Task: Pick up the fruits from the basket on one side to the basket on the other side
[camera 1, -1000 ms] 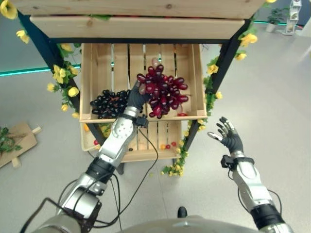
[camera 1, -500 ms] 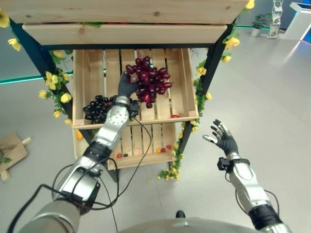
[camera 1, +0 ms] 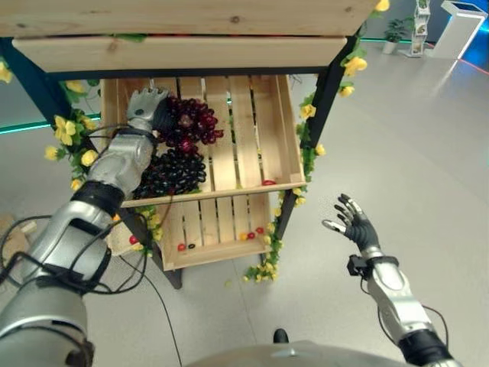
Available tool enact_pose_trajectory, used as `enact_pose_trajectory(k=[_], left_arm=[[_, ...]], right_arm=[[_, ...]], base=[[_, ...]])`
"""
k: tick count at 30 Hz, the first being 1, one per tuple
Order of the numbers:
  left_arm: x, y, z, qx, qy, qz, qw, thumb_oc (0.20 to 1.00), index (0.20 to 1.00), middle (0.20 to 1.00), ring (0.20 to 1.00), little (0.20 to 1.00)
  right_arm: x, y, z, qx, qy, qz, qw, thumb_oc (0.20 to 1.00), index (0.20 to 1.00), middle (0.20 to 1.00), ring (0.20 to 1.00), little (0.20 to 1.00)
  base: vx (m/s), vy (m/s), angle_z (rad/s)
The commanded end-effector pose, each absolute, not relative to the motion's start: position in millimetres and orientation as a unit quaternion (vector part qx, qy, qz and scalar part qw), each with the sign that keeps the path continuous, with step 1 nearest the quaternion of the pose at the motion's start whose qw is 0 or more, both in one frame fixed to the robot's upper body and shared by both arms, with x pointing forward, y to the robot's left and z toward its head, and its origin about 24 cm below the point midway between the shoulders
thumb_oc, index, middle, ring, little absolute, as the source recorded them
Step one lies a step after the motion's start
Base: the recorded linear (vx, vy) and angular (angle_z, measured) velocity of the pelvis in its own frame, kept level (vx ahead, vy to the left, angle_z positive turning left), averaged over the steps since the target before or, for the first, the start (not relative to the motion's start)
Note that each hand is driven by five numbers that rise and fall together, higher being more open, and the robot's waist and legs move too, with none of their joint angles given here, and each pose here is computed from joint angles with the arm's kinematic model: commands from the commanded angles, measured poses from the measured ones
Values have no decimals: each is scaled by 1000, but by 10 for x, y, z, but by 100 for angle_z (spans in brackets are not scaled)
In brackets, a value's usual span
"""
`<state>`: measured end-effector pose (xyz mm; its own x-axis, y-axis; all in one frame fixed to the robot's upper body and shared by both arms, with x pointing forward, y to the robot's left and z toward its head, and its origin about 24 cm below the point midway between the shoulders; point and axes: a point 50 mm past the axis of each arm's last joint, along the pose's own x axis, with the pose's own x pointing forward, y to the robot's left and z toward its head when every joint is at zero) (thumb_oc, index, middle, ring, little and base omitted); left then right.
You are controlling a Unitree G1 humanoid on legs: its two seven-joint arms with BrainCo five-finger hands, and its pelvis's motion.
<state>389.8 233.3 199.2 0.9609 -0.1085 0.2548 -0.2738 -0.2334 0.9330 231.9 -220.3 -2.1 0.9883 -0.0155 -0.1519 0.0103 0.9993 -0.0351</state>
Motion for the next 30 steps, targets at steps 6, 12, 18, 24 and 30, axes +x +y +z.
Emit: enact_pose_trajectory(k=[6,12,18,24,30], left_arm=[[3984,2371,2588,829,-130,115,531,1000,1000,1000,1000,1000],[3980,2308,2597,824,-140,107,539,1000,1000,1000,1000,1000],[3958,2316,2559,802,-144,110,570,1000,1000,1000,1000,1000],[3948,2396,2476,754,-130,123,631,1000,1000,1000,1000,1000],[3898,2449,2422,705,-135,126,685,1000,1000,1000,1000,1000]], right_arm=[[2459,-2219,336,-34,-16,15,999,1000,1000,1000,1000,1000],[2470,-2227,351,-36,-19,14,999,1000,1000,1000,1000,1000],[2450,-2241,325,-35,-13,10,999,1000,1000,1000,1000,1000],[2446,-2243,304,-37,-6,7,999,1000,1000,1000,1000,1000],[2434,-2267,279,-39,1,-1,999,1000,1000,1000,1000,1000]], base=[[0,0,0],[0,0,0],[0,0,0],[-3,5,5],[-7,-1,2]])
